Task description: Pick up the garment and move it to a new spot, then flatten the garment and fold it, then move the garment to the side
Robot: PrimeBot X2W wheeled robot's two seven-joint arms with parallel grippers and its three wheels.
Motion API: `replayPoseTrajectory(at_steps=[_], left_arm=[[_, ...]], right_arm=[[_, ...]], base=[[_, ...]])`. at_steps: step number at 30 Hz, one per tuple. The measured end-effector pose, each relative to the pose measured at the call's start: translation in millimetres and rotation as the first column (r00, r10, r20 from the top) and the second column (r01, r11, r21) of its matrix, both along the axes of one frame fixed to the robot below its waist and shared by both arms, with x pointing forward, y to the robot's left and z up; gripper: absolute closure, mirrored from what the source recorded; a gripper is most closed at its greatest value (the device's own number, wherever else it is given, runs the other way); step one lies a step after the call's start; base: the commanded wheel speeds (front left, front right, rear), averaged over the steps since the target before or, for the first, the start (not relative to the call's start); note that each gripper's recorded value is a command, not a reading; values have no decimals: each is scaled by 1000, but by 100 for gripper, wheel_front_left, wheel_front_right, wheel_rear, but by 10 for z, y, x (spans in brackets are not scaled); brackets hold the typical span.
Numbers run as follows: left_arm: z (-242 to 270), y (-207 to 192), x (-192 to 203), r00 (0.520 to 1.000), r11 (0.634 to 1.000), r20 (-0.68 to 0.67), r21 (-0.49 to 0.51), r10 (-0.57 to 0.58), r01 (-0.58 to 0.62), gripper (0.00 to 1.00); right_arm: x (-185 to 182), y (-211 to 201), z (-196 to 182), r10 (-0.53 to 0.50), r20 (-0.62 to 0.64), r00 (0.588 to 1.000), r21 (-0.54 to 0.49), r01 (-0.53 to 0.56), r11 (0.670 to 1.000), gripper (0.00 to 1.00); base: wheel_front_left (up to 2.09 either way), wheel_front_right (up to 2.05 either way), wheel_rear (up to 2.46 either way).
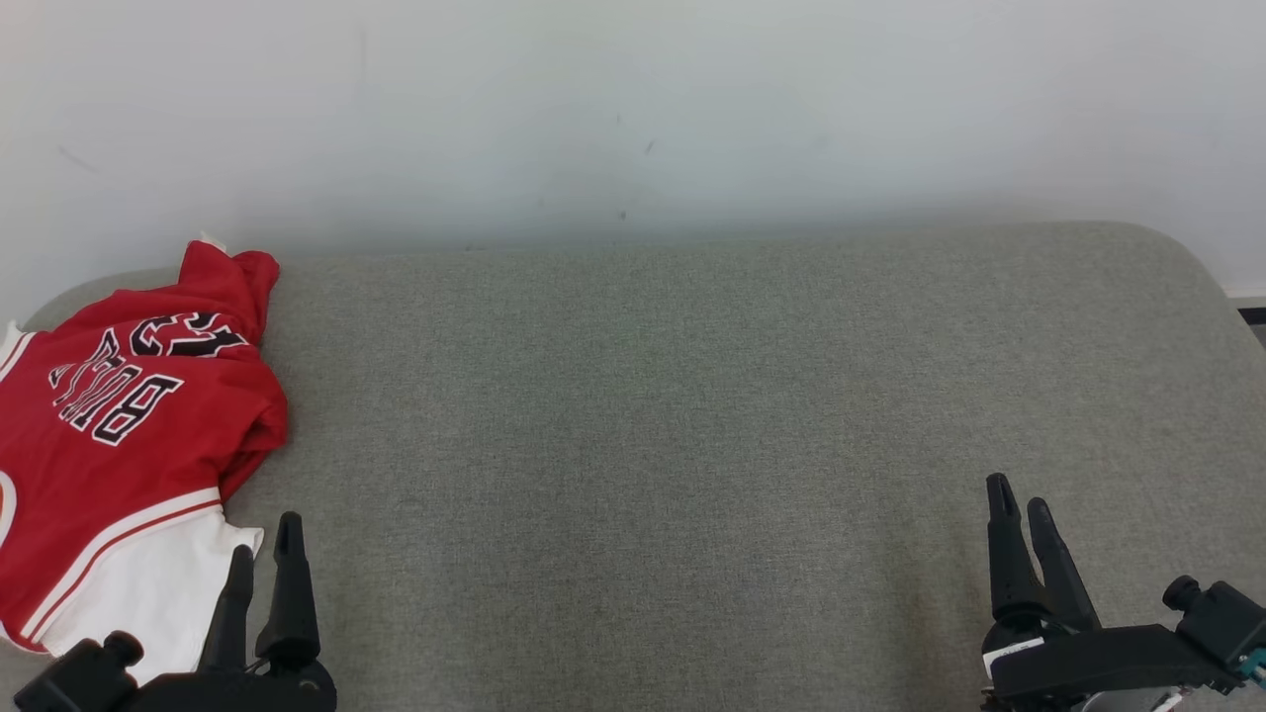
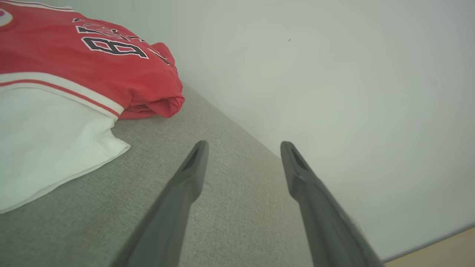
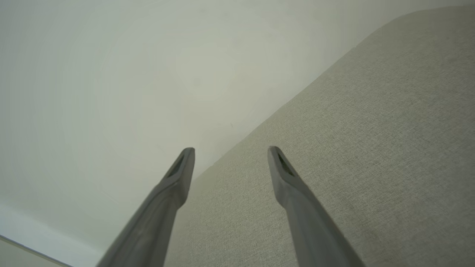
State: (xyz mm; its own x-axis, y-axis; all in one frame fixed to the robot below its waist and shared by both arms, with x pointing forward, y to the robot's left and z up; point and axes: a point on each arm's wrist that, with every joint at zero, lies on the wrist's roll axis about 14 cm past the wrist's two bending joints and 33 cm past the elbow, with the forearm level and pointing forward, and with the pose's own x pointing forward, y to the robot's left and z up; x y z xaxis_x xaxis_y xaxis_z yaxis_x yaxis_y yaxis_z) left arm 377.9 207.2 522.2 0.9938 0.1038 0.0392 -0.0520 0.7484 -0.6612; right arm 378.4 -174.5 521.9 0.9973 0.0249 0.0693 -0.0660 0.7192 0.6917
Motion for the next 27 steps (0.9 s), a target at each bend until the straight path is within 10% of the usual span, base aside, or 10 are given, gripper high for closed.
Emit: replayPoseTrajectory(at_steps=[27], left_arm=[[149,-16,-42,999,930,47,367,7,-24,0]], right_arm=[[-27,120,88,30,68,997,-369,-3,929,0]], base=[[0,0,0]])
